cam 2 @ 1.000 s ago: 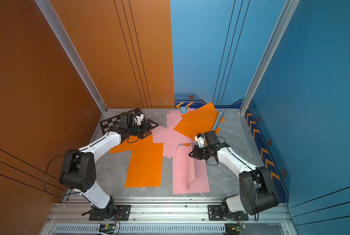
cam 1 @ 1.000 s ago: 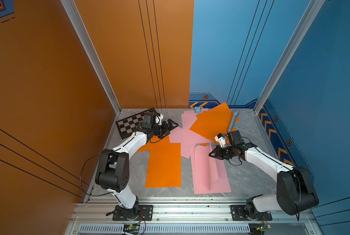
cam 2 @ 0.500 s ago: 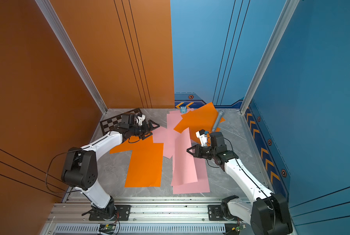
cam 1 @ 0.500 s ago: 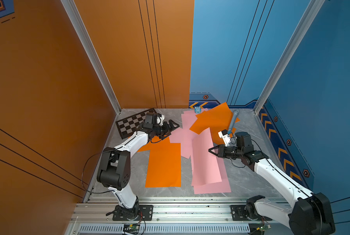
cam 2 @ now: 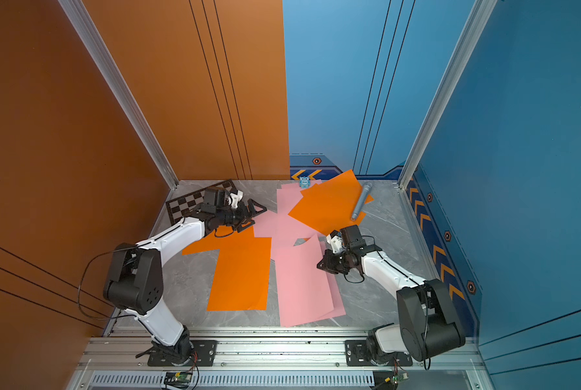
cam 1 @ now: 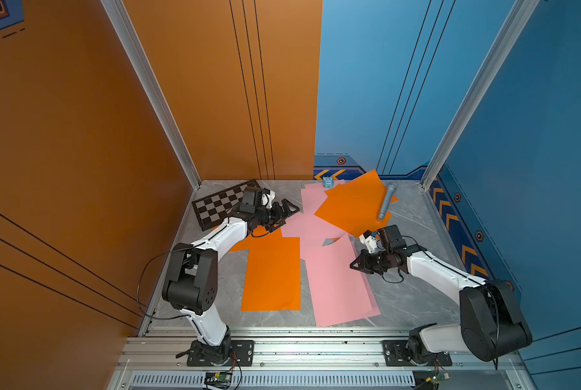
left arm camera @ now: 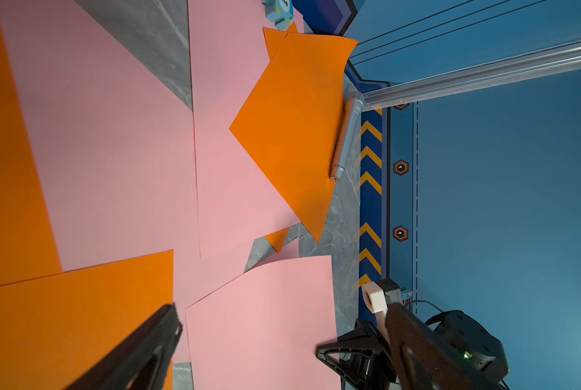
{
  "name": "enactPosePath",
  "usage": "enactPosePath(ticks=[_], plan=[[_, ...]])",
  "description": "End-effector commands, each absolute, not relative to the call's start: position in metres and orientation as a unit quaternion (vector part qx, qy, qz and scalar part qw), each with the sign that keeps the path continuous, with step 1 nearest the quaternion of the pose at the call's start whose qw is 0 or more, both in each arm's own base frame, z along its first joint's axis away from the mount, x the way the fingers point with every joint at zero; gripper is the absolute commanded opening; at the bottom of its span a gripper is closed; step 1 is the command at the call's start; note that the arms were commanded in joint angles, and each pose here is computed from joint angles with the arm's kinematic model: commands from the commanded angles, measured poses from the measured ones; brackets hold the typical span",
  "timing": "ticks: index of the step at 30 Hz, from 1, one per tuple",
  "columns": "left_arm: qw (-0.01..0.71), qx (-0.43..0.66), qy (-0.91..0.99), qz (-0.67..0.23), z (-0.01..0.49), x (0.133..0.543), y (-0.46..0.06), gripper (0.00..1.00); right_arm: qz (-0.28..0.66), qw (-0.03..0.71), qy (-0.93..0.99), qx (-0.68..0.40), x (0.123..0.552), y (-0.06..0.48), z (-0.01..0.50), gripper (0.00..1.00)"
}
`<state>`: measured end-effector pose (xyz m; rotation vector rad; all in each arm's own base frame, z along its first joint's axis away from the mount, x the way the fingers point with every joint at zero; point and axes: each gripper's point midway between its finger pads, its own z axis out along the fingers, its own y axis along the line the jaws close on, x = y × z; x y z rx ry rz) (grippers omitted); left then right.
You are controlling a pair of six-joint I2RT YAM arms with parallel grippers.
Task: Sort the scattered colored papers by color
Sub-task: Place the colored paper.
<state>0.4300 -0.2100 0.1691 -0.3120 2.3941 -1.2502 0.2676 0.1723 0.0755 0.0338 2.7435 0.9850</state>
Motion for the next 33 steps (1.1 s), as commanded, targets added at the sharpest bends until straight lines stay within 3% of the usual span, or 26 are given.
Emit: enactPosePath(ticks=[1, 19, 20, 22, 29, 31, 33], plan=[[0.204, -0.102, 0.858, -0.46, 0.174, 0.433, -0.218, 0.98, 0.301, 0.105, 0.948, 0.003, 0.266, 0.164, 0.068, 0.0], [0.195, -0.102, 0.861, -0.459, 0.165, 0.434, -0.221, 0.98, 0.182, 0.091, 0.979, 0.022, 0.27, 0.13, 0.035, 0.0], [0.195, -0.102, 0.861, -0.459, 0.165, 0.435, -0.221, 0.98, 0.174, 0.093, 0.98, 0.027, 0.271, 0.128, 0.034, 0.04], [0.193, -0.101, 0.861, -0.459, 0.164, 0.435, -0.223, 0.98, 0.167, 0.094, 0.981, 0.029, 0.271, 0.127, 0.032, 0.27], [0.192, -0.097, 0.864, -0.454, 0.164, 0.434, -0.223, 0.98, 0.153, 0.14, 0.978, 0.037, 0.279, 0.119, 0.06, 0.74], [0.192, -0.096, 0.868, -0.448, 0.161, 0.434, -0.222, 0.98, 0.129, 0.163, 0.978, 0.037, 0.282, 0.111, 0.076, 0.82], [0.193, -0.097, 0.873, -0.438, 0.158, 0.435, -0.221, 0.98, 0.097, 0.187, 0.977, 0.031, 0.283, 0.105, 0.093, 0.78]])
